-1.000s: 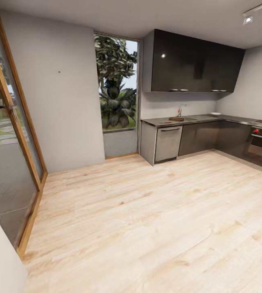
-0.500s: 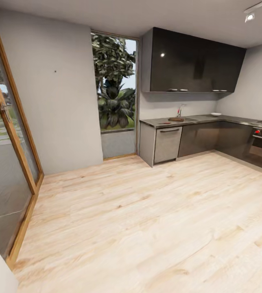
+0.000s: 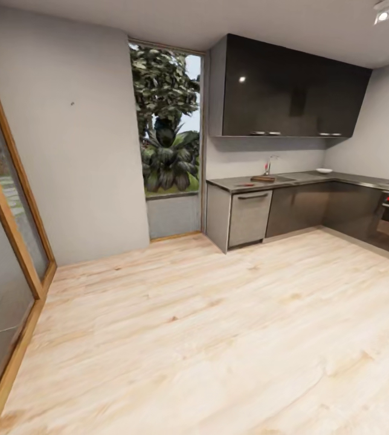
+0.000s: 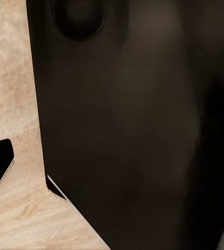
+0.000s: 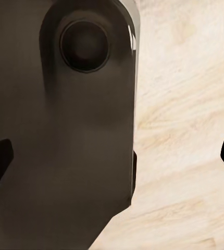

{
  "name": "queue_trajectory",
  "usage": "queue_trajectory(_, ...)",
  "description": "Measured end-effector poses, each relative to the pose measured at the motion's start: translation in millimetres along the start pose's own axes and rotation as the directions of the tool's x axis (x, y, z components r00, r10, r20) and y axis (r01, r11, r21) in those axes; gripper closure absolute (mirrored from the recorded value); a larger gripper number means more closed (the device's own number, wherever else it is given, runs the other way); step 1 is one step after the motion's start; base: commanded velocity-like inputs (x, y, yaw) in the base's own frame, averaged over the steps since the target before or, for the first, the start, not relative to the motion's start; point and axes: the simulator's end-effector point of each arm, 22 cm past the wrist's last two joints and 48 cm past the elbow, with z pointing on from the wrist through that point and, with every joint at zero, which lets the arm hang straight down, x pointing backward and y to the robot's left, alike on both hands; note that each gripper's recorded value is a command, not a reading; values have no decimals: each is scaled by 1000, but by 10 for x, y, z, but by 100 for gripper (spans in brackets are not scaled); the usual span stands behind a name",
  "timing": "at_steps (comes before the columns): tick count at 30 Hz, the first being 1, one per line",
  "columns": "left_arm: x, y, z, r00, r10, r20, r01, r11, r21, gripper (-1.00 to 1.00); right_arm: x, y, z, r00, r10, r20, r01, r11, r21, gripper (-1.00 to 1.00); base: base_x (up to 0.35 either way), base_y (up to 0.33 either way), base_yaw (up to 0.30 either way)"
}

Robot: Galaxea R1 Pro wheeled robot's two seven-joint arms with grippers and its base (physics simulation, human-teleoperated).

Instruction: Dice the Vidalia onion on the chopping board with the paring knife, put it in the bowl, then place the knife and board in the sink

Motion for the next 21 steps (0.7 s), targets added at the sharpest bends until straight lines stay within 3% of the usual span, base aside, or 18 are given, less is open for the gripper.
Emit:
queue_trajectory(6, 0, 37, 0, 1000, 0, 0, 0, 1000, -6, -100, 1, 2, 0, 1000, 0, -1, 0, 1000, 0, -100, 329, -153, -73)
queue_trajectory(21, -2, 53, 0, 1000, 1, 0, -1, 1000, -8, -100, 9, 35, 0, 1000, 0, -3, 0, 1000, -4, -100, 307, -206, -267)
